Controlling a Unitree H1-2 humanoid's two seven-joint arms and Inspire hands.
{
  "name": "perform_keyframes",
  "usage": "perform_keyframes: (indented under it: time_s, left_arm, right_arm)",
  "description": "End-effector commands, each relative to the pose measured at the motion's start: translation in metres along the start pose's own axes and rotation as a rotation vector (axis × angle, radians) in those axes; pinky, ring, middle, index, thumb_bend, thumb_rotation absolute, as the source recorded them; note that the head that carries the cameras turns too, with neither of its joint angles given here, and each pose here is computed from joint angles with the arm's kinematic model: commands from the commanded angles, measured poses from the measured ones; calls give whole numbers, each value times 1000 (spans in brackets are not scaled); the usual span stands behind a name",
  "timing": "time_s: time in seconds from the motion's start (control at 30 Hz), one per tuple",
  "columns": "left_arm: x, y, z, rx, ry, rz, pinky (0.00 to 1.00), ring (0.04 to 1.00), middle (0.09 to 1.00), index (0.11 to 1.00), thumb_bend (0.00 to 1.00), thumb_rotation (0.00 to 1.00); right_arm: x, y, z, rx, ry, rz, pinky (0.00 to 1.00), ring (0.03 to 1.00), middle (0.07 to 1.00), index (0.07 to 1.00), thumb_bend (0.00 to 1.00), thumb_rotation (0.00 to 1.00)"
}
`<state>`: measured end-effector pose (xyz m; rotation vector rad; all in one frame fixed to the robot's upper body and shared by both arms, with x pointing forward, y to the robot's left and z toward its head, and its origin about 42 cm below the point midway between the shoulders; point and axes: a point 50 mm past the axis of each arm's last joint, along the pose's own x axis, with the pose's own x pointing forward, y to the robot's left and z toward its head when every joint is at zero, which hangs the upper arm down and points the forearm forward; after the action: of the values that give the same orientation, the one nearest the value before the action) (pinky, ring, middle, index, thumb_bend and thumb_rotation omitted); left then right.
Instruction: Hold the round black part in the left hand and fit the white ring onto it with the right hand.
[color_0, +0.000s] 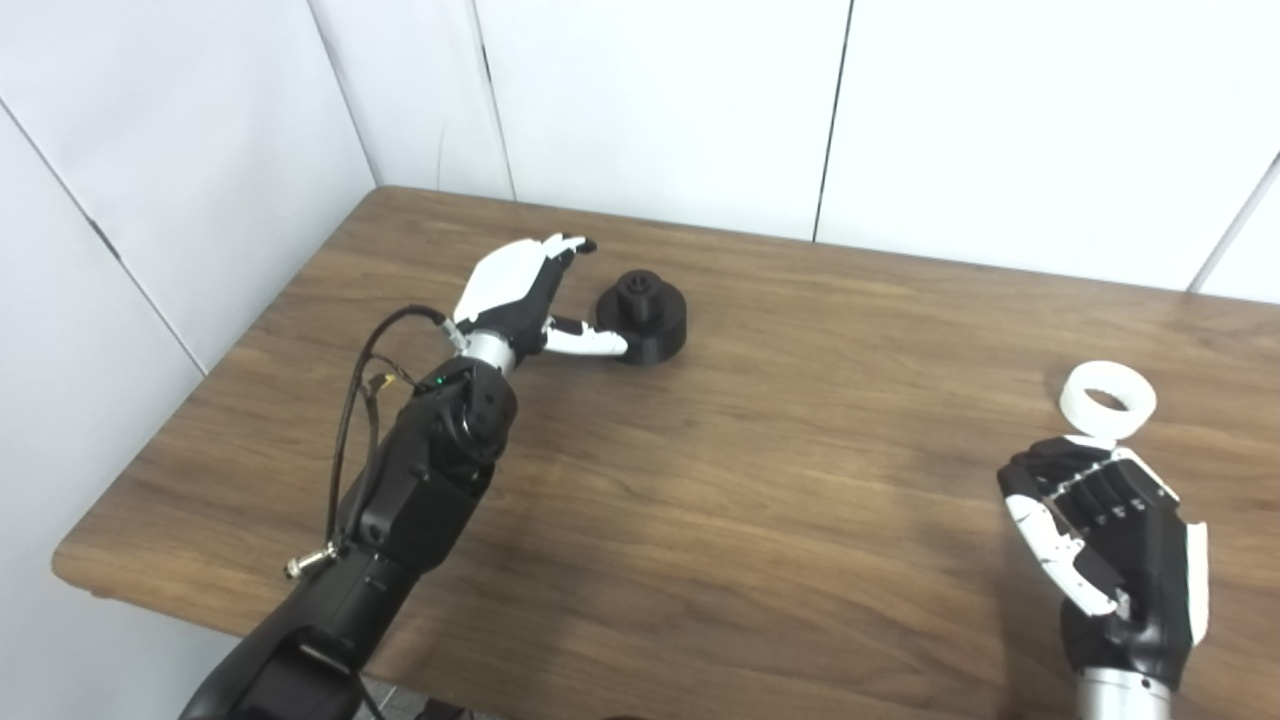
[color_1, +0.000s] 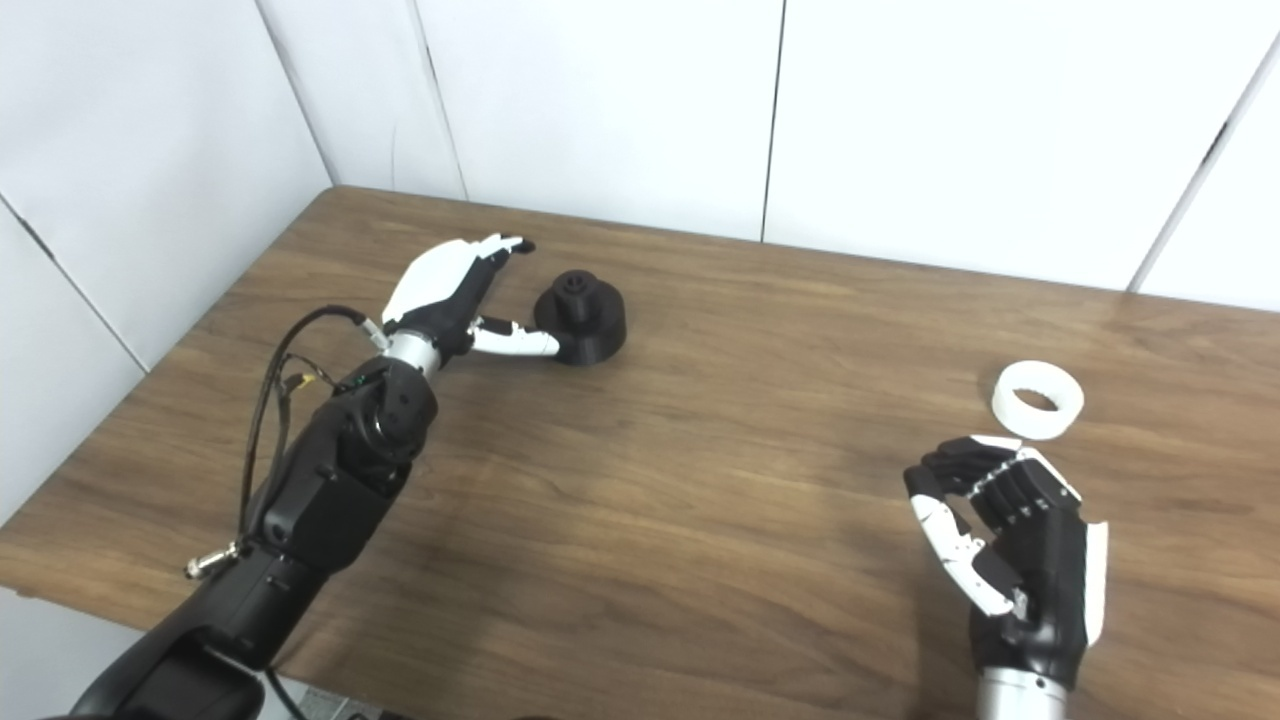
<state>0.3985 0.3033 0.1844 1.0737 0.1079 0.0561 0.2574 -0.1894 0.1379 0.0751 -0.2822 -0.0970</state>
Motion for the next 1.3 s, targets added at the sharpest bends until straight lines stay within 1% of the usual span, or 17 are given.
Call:
perform_keyframes:
  time_s: [0.0,0.2,0.37,0.5,0.67,0.8,0.97,1.07,1.27]
  left_arm:
    - [17,26,11,31,-29,48,902,1000,993,896,991,464]
    - [23,16,10,37,-18,0,895,1000,998,892,1000,503]
    - [27,7,13,40,-13,-30,882,1000,1000,893,1000,474]
    - [28,-1,16,38,-17,-46,884,1000,998,893,1000,488]
    - [29,-10,18,28,-19,-55,882,1000,995,894,1000,493]
    - [29,-16,18,7,-12,-60,883,1000,995,892,999,479]
    - [28,-22,20,-16,-16,-60,895,1000,1000,897,996,497]
    - [29,-25,21,-25,-16,-57,877,1000,1000,894,996,494]
    - [30,-28,24,-33,-19,-48,886,1000,993,886,989,501]
  right_arm:
    - [-10,-7,4,-15,-30,-4,427,497,493,490,518,4]
    - [-11,-7,5,-13,-28,-7,423,495,492,490,518,4]
    - [-11,-7,5,-16,-27,-8,427,500,493,490,518,5]
    - [-11,-7,4,-14,-30,-8,427,499,493,490,518,4]
    - [-11,-7,4,-20,-29,-11,421,497,494,490,518,4]
    - [-11,-6,5,-13,-32,-13,419,493,492,491,519,4]
    - [-12,-6,5,-7,-29,-17,421,489,489,493,519,4]
    - [-12,-6,6,-13,-29,-16,420,487,490,492,519,4]
    - [-13,-6,7,-11,-24,-23,420,488,493,490,519,4]
